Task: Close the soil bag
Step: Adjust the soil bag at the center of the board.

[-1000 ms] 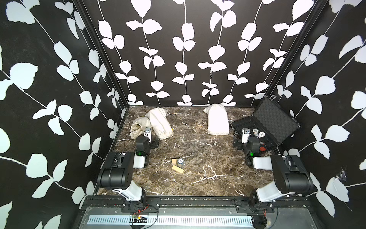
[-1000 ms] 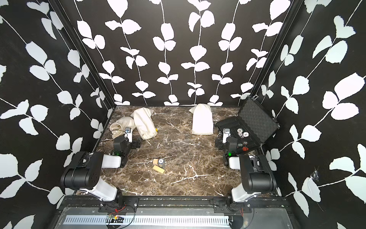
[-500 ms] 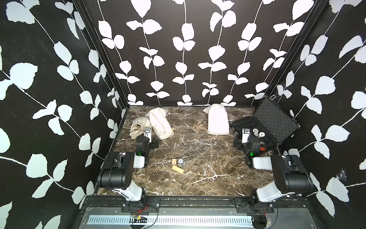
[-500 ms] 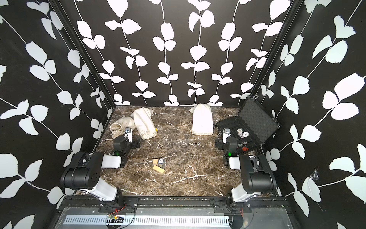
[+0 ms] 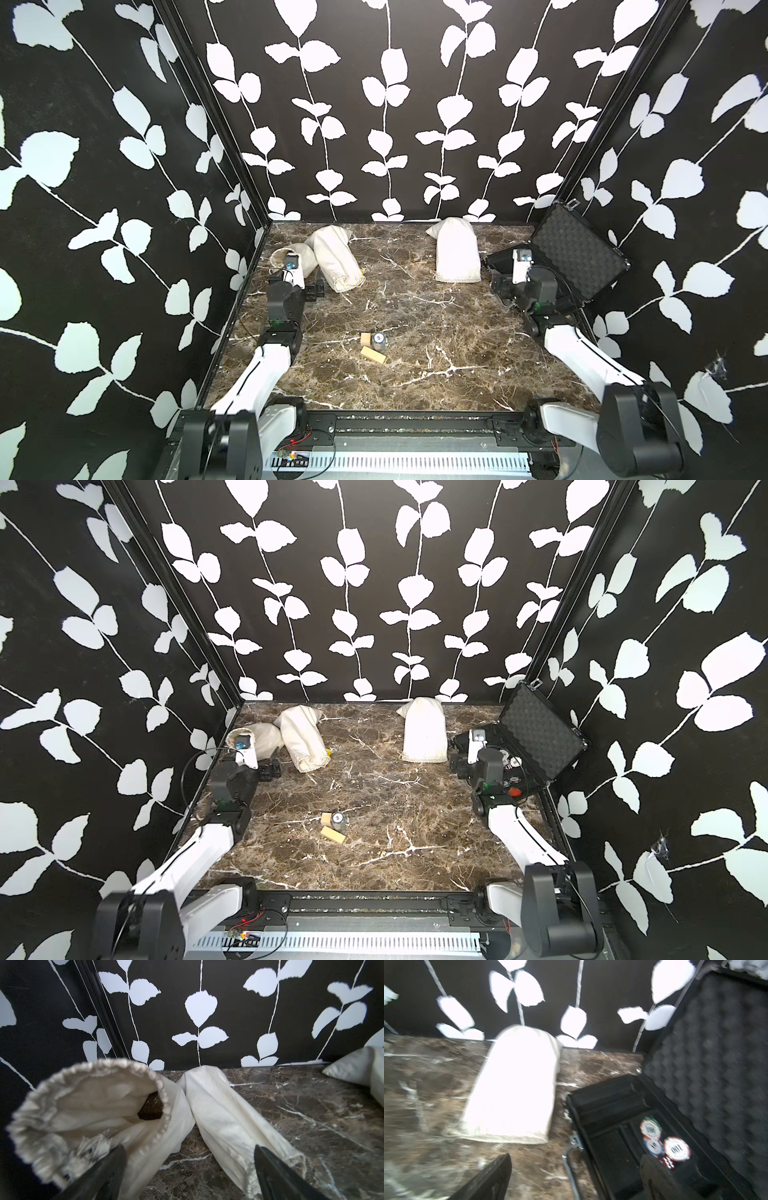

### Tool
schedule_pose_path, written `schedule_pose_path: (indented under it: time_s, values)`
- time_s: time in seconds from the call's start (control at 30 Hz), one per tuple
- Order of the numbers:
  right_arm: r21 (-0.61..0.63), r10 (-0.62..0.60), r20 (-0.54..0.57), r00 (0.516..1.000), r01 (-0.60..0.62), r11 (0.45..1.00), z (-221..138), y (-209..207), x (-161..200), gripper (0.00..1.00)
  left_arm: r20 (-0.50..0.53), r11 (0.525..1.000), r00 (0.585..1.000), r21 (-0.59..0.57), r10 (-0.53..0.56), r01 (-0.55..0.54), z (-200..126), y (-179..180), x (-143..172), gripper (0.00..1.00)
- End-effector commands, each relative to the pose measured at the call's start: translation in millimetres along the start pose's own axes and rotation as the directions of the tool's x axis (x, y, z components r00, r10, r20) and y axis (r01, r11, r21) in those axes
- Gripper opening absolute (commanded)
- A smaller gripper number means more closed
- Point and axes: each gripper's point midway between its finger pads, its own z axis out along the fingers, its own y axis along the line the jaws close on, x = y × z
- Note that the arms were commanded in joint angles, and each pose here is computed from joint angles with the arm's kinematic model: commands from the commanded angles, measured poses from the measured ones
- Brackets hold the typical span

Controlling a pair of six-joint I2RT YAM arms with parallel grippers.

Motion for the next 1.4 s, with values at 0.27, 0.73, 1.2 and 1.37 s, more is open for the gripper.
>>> schedule_pose_path:
  time_s: [0.27,0.73,1.2,1.37]
  values:
    - [-0.106,-0.039,-0.406,0.913,-0.005,0.994,71.0,77.2,46.4,0.99,-0.151,0.91,0.988,0.411,0.008,0.055,-12.8,-147.8,-7.6,0.99]
    - [0.003,0.003,-0.639,0.769,-0.001,1.0,170.4,85.9,89.7,0.99,-0.26,0.789,0.964,0.604,0.063,0.111,7.3,-244.3,34.0,0.99]
    - [-0.111,-0.111,-0.771,0.627,0.039,0.993,101.5,112.6,160.5,0.66,-0.368,0.705,0.908,0.698,0.201,0.127,0.4,-297.9,86.2,0.92]
    - [-0.134,-0.1,-0.777,0.621,-0.008,0.991,56.4,119.8,187.5,0.56,-0.377,0.656,0.884,0.746,0.277,0.113,-17.1,-324.2,105.2,0.89]
